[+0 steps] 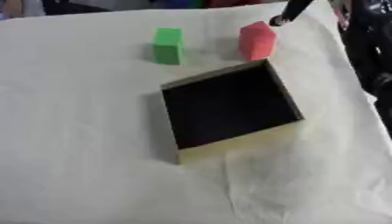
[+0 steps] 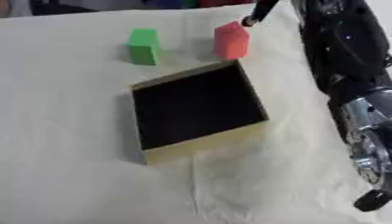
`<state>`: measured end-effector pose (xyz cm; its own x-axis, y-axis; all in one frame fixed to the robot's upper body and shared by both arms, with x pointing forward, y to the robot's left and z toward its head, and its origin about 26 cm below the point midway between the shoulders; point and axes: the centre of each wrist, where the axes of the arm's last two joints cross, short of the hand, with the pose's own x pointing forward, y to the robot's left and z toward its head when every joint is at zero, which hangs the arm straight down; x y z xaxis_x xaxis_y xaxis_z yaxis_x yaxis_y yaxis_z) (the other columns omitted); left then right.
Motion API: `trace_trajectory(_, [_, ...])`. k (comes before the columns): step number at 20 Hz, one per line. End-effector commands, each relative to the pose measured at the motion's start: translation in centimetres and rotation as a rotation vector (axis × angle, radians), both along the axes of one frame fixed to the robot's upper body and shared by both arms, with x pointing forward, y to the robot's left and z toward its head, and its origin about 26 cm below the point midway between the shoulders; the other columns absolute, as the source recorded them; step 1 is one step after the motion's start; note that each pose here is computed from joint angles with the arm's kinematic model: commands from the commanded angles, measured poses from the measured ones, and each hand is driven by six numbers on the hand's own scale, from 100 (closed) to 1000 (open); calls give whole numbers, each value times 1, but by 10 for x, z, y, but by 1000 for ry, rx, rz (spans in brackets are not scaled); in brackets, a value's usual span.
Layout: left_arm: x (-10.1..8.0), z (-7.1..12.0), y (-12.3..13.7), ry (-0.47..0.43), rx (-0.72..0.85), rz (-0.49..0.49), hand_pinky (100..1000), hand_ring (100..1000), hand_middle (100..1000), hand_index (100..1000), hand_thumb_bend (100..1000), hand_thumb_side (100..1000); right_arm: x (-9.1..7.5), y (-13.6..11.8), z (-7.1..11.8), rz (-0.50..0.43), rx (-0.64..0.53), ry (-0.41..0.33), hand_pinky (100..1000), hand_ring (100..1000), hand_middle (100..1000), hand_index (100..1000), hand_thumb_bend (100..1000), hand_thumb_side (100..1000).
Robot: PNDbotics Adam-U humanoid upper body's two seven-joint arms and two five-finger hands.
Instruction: Pick up objects on the table and place them in the box.
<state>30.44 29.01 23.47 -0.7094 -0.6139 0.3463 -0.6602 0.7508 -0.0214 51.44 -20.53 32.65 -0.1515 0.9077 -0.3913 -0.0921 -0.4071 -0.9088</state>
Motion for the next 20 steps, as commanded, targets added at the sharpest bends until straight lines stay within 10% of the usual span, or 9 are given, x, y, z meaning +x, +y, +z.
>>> trace_trajectory(1, [-3, 8, 3, -25, 20, 7, 758, 644, 685, 880, 142, 823, -2, -7, 12, -16, 1, -9, 869, 978, 974, 1000, 588, 566])
trace_trajectory(20, [-3, 9, 2, -29, 18, 5, 756, 645, 685, 880, 148, 814, -1, 2, 1, 136, -42, 124, 870, 969, 959, 1000, 600, 581])
